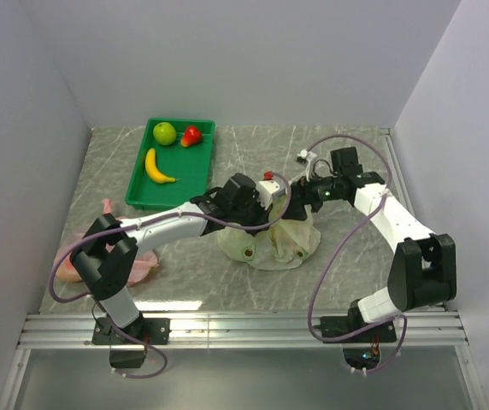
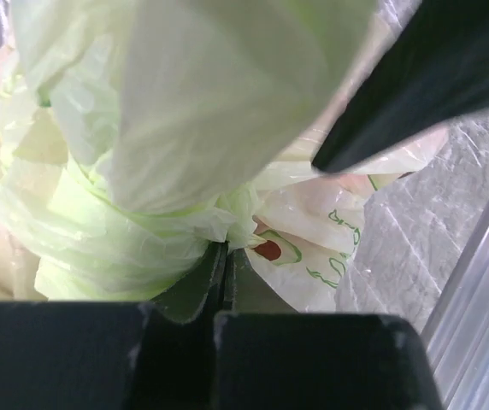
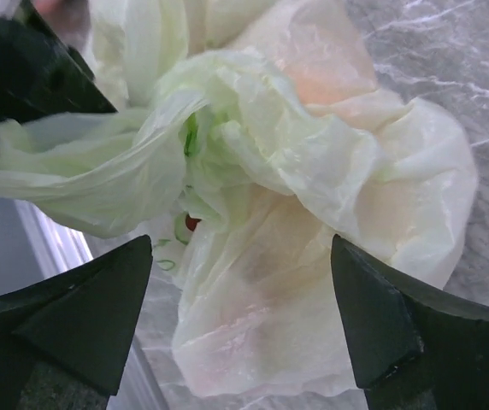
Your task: Place the fake fruits into the plastic bag and tie a complex knot
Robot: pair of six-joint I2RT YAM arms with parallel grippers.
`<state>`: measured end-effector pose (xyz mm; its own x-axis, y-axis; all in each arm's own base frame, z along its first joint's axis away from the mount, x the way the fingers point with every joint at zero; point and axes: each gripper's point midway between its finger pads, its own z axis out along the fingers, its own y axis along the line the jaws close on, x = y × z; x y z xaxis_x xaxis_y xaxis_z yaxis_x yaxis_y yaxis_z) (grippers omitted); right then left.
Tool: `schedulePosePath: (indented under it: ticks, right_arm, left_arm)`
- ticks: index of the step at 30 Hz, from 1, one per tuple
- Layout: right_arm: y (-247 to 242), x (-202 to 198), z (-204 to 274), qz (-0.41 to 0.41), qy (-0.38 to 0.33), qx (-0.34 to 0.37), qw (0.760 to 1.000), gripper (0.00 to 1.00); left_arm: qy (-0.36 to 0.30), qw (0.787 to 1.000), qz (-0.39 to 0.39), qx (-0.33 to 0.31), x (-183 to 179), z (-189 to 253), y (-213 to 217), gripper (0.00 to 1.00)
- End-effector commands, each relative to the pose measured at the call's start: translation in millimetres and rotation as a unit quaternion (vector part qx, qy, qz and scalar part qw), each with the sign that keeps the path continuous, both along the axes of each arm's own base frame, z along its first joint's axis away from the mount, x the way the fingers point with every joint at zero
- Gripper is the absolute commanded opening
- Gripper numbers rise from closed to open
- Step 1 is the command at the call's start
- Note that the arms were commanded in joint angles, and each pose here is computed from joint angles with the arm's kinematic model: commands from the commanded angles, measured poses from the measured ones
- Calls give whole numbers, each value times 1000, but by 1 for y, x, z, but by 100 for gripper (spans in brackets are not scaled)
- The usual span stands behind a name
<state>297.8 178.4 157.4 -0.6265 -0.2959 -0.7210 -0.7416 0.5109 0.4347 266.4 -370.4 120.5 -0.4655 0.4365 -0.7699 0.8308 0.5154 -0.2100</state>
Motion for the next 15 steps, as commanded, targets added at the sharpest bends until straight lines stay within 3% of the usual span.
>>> schedulePosePath:
  ticks: [1,4,5,6,15]
  right_arm:
    - [1,-2,-19,20,-31,-49,998,90]
    - [9,-14,-35,37,31,-43,998,64]
    - [14,-21,-35,49,52,-26,997,48]
    - [15,-28,-38,54,73,-19,996,39]
    - [45,-60,-34,72,196,95,973,0]
  left_arm:
    - [-28,999,2,-24,17,24,-2,1]
    - [-28,999,19,-19,32,19,3,1]
    - [-24,999,23,-16,36,15,4,0]
    - [-23,999,31,-16,44,15,9,0]
    - [-44,998,-15,-41,58,23,6,0]
